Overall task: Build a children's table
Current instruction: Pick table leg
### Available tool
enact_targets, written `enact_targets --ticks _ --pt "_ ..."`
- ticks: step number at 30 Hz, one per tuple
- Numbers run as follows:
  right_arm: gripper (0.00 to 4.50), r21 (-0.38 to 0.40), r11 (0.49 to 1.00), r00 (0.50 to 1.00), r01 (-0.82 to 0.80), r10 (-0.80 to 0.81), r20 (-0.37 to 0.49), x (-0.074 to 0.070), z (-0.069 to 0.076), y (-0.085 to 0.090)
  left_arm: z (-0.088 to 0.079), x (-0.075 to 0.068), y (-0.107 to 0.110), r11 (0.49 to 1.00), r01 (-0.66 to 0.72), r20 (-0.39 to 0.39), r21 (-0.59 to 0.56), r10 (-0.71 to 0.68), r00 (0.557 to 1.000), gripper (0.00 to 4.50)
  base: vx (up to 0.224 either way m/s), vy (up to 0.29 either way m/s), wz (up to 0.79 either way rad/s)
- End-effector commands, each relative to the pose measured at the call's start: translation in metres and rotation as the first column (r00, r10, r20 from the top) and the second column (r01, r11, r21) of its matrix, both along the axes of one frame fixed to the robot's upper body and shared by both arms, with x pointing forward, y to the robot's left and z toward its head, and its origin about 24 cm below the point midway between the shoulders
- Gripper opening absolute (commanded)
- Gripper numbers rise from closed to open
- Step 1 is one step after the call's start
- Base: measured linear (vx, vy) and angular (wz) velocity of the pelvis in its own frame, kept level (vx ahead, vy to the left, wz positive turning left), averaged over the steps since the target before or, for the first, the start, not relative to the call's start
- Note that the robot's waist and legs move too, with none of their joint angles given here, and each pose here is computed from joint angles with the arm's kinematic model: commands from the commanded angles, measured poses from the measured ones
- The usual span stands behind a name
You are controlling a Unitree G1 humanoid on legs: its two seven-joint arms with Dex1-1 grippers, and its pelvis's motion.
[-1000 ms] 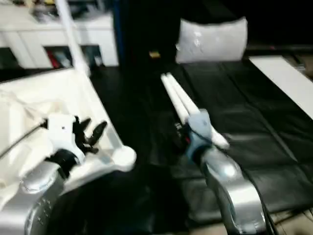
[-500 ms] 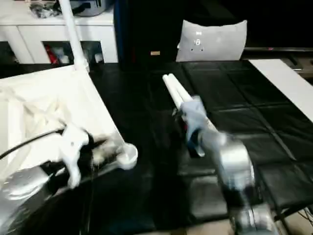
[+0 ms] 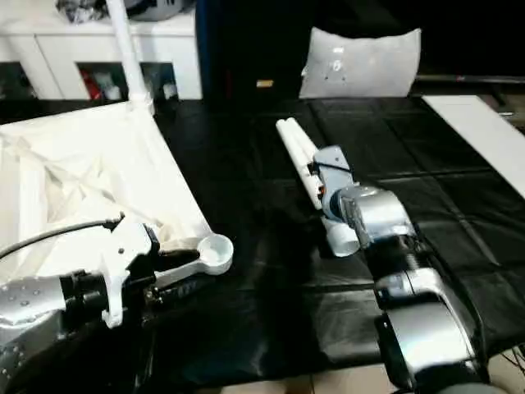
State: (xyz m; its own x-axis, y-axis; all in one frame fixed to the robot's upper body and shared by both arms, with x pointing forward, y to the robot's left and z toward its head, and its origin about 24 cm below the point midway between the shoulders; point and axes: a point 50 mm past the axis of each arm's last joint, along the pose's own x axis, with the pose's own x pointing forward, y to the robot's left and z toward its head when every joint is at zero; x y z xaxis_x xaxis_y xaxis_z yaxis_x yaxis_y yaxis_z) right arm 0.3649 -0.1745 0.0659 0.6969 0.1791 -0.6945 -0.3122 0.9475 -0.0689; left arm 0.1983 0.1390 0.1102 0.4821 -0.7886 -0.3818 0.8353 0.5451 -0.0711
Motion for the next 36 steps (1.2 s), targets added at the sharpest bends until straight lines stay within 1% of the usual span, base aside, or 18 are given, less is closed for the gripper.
enact_targets --ticks 1,4,5,9,11,13,14,16,17,19,21,22,24,26,30,32,35,36 --pt "4.50 0.002 1.000 1.000 0.000 0.000 -0.014 0.003 0.002 -0.001 -0.001 -0.001 0.000 1.000 0.003 -0.017 0.011 -0.003 1.000 2.85 0.000 0.000 0.00" --pt "4.50 0.008 1.000 0.998 -0.016 0.017 -0.065 0.002 -0.003 -0.001 0.000 -0.003 0.000 1.000 0.004 -0.017 0.014 -0.004 1.000 2.85 0.000 0.000 0.00" --pt "4.22 0.022 1.000 0.997 -0.015 0.017 -0.076 0.002 -0.004 0.000 0.000 -0.004 0.000 1.000 0.004 -0.019 0.009 -0.004 1.000 2.96 0.000 0.000 0.00" --pt "4.04 0.064 0.998 0.993 -0.003 0.011 -0.121 0.001 -0.007 -0.002 0.001 -0.001 0.001 1.000 0.006 -0.021 0.015 -0.006 1.000 2.96 0.000 0.000 0.00" --pt "3.74 0.087 0.996 0.990 -0.007 0.019 -0.137 0.000 -0.008 -0.002 0.002 -0.001 0.001 1.000 0.005 -0.021 0.015 -0.005 1.000 2.96 0.000 0.000 0.00" --pt "3.64 0.102 0.995 0.989 -0.006 0.021 -0.146 -0.001 -0.009 -0.002 0.002 -0.001 0.001 1.000 0.006 -0.020 0.016 -0.005 1.000 2.96 0.000 0.000 0.00" --pt "3.49 0.118 0.993 0.987 -0.011 0.030 -0.158 -0.002 -0.010 -0.002 0.002 -0.001 0.000 1.000 0.009 -0.022 0.014 -0.009 1.000 2.96 0.000 0.000 0.00" --pt "3.49 0.137 0.990 0.985 -0.016 0.040 -0.169 -0.002 -0.010 -0.002 0.003 -0.001 0.000 1.000 0.013 -0.021 0.016 -0.012 1.000 2.96 0.000 0.000 0.00" --pt "3.23 0.145 0.989 0.984 -0.018 0.043 -0.172 -0.003 -0.010 -0.002 0.003 -0.002 0.000 1.000 0.013 -0.020 0.017 -0.013 1.000 2.96 0.000 0.000 0.00" --pt "3.17 0.157 0.987 0.982 -0.027 0.056 -0.180 -0.004 -0.011 -0.001 0.003 -0.002 -0.001 1.000 0.010 -0.024 0.007 -0.010 1.000 2.96 0.000 0.000 0.00" --pt "2.92 0.184 0.982 0.978 -0.038 0.075 -0.197 -0.006 -0.012 0.001 0.001 -0.003 0.000 1.000 0.009 -0.030 0.010 -0.008 1.000 2.96 0.000 0.000 0.00" --pt "2.92 0.186 0.982 0.977 -0.041 0.078 -0.200 -0.006 -0.013 0.001 0.000 -0.003 0.001 1.000 0.008 -0.031 0.012 -0.008 0.999 2.96 0.000 0.000 0.00" --pt "2.70 0.189 0.981 0.973 -0.049 0.089 -0.212 -0.009 -0.016 0.000 -0.001 -0.001 0.001 1.000 0.008 -0.035 0.017 -0.007 0.999 2.96 0.000 0.000 0.00" --pt "2.44 0.215 0.975 0.972 -0.046 0.093 -0.214 -0.010 -0.017 0.001 0.000 0.000 0.000 1.000 0.004 -0.027 0.006 -0.004 1.000 2.96 0.000 0.000 0.00" --pt "2.24 0.238 0.969 0.973 -0.060 0.110 -0.203 -0.011 -0.018 0.002 0.000 0.003 0.001 0.999 -0.027 0.015 0.023 0.027 1.000 2.96 0.000 0.000 0.00" --pt "2.00 0.247 0.967 0.975 -0.066 0.115 -0.191 -0.011 -0.017 0.002 -0.001 0.004 0.002 0.998 -0.051 0.037 0.032 0.050 0.998 2.97 0.000 0.000 0.00" --pt "1.93 0.275 0.958 0.978 -0.084 0.132 -0.161 -0.011 -0.015 0.003 -0.002 0.006 0.002 0.994 -0.091 0.078 0.056 0.087 0.993 3.15 0.000 0.000 0.00" --pt "1.89 0.320 0.941 0.983 -0.108 0.148 -0.104 -0.011 -0.011 0.004 -0.003 0.008 0.002 0.992 -0.111 0.097 0.060 0.104 0.990 3.31 0.000 0.000 0.00"
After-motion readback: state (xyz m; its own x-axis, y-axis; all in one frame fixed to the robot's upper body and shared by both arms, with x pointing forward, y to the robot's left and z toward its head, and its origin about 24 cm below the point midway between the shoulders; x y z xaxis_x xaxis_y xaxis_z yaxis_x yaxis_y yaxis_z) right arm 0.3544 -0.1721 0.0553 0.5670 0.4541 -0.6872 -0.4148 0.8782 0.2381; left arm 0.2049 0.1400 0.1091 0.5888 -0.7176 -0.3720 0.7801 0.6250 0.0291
